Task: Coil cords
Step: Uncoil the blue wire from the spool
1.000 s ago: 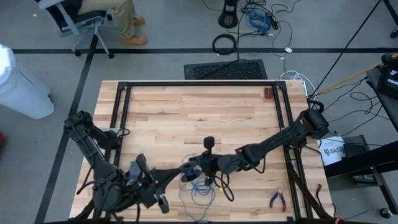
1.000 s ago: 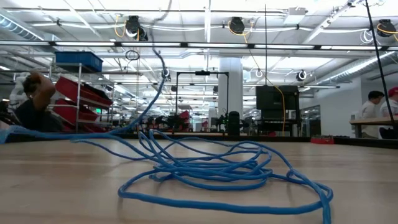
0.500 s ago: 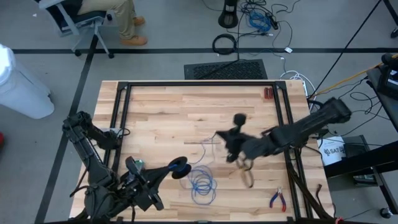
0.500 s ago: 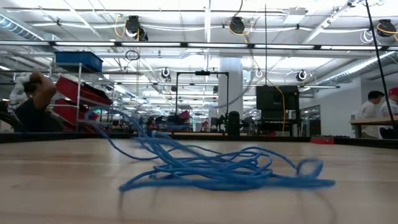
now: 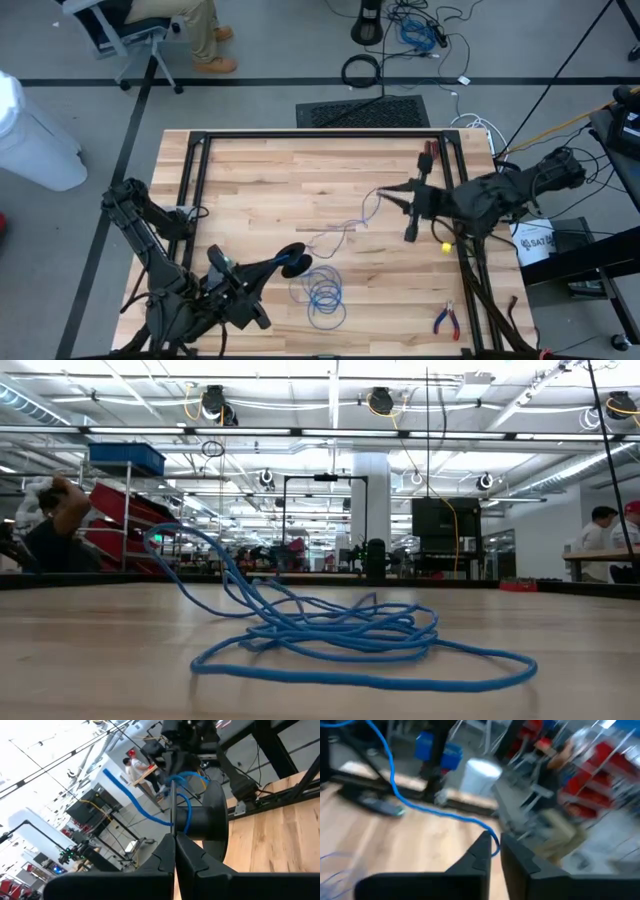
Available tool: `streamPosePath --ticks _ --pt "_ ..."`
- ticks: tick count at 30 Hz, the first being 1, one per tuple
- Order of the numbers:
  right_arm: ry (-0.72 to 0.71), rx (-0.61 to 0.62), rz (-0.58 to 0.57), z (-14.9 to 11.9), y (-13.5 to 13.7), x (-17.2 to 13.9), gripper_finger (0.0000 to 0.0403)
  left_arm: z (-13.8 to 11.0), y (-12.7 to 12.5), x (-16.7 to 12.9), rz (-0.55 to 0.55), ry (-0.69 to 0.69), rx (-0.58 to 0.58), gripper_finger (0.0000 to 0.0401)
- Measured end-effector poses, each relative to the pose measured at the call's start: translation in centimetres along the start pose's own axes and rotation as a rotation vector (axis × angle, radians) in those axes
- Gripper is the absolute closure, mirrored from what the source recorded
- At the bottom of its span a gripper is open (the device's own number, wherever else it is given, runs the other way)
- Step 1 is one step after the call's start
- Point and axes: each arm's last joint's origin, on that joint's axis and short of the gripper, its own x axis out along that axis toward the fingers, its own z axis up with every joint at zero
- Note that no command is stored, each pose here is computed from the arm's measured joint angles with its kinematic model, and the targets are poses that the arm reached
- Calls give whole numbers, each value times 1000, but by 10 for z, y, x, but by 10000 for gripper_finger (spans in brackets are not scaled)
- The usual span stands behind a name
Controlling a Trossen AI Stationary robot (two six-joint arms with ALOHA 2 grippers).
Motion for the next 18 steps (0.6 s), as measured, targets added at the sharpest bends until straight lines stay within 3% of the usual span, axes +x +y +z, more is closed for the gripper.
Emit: streamPosePath --ticks 5,11,15,18 --pt "183 85 100 -19 19 15 323 -4 -5 0 -9 -2 93 399" --pt "373 46 112 -41 48 40 292 -18 -17 -1 -50 -18 344 399" --pt "420 21 133 -48 65 52 290 -25 -22 -1 -59 -18 413 399" --pt "349 62 166 -42 80 58 294 -25 -22 -1 -61 -19 413 399"
